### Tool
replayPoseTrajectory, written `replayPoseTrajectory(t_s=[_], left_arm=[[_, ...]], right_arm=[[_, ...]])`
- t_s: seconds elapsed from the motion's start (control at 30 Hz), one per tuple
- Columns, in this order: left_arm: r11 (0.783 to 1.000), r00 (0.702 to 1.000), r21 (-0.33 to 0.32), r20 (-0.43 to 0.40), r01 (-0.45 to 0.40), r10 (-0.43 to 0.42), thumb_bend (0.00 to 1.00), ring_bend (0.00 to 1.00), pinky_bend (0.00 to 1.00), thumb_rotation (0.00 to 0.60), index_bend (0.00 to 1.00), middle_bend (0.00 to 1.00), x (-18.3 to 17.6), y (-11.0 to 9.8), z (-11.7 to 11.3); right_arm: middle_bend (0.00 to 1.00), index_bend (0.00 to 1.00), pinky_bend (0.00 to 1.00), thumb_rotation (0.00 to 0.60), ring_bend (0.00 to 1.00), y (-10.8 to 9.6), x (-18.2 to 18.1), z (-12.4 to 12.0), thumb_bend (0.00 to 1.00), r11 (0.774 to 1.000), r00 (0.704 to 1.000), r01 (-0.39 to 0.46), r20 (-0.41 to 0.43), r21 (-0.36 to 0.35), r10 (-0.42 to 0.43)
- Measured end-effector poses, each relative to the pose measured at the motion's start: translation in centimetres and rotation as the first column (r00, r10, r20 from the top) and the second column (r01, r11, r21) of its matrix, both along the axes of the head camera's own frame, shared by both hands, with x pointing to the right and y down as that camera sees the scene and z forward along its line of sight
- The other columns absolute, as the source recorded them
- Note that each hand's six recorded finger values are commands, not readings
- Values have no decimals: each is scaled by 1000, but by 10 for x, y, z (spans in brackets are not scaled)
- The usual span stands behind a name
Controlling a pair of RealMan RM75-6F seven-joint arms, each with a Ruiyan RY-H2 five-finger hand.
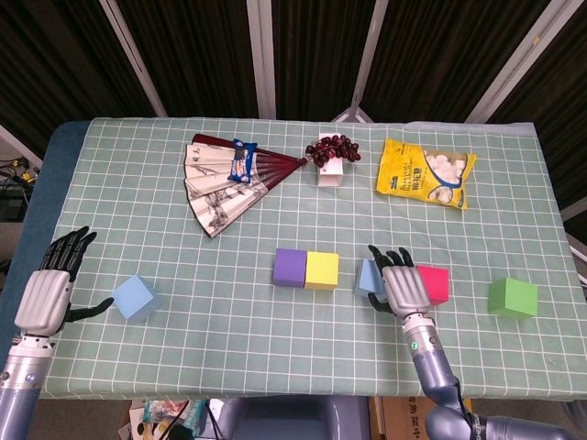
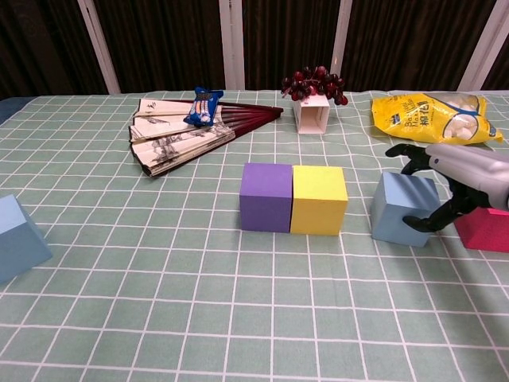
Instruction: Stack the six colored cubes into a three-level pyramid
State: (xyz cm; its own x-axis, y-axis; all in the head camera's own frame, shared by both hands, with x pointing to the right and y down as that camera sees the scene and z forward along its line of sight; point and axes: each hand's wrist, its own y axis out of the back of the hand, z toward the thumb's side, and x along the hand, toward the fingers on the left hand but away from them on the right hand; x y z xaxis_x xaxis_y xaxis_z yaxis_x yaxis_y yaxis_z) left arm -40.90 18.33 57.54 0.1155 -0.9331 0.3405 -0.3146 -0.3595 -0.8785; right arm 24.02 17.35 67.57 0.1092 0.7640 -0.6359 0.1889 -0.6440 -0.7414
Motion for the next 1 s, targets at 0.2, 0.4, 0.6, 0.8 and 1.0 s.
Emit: replayPoseTrajectory(t_s=[0.2,0.4,0.6,0.8,1.0], left_arm=[[1000,1000,0,-1,1,-1,91,7,50,600,0,4,0,0,0],[1000,1000,1,-1,3,-3,91,7,50,600,0,4,0,0,0],[1000,1000,0,-1,4,-4,91,7,50,600,0,4,0,0,0],[1000,1000,-2,0,7,-7,91,7,50,600,0,4,-1,-1,1],[1000,1000,-6,0,13,-13,91,7,50,600,0,4,-2,-1,2]], right_arm=[[327,0,0,600,173,0,-2,-1,382,1000,1000,11,12,11,-11],[327,0,0,600,173,-5,-4,-3,383,998,998,43,49,45,-45],[327,0,0,600,173,-11,-3,-1,382,995,994,84,69,49,-87],[327,0,0,600,173,-14,-5,3,382,992,990,121,69,37,-123],[327,0,0,600,173,-16,-11,4,383,987,985,154,69,41,-157]])
